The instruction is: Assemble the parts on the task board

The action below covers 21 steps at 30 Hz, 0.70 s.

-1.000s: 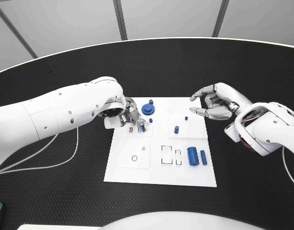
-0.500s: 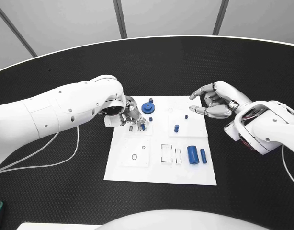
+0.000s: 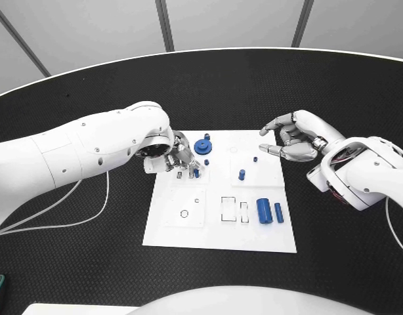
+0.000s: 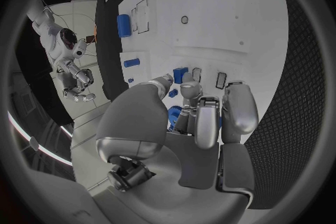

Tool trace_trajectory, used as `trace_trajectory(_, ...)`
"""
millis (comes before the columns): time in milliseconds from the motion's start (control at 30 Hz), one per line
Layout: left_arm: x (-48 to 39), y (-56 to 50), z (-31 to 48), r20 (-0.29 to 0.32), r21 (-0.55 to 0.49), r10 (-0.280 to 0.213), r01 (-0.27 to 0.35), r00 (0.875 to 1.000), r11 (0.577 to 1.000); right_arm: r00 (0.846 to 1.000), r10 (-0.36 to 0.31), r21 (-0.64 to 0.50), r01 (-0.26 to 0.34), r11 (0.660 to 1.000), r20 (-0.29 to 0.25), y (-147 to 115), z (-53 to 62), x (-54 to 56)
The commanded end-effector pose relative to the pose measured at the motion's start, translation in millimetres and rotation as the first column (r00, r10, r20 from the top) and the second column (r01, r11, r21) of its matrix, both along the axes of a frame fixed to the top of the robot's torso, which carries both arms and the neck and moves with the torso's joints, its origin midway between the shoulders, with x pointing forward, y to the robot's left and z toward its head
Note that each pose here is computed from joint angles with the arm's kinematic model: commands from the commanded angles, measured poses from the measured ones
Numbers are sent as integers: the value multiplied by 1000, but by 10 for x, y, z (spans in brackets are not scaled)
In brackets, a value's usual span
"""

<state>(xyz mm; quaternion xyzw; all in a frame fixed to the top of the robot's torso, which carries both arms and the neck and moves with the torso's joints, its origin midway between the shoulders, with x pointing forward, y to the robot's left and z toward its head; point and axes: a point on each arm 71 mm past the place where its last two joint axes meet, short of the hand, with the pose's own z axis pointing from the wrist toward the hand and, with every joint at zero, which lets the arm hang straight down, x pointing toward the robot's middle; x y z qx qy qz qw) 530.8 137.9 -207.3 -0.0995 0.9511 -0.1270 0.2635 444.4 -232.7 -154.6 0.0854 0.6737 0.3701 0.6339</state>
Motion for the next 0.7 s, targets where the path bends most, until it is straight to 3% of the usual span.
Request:
trace_trajectory(33, -2, -4, -2, -3, 1, -3, 3, 1000, 1000, 1000, 1, 0, -1, 1000, -1, 2, 0, -1)
trace_trajectory(700, 5, 3, -9, -12, 7, -7, 7, 1000, 1000, 1000, 2, 0, -2, 1000, -1, 8, -2, 1)
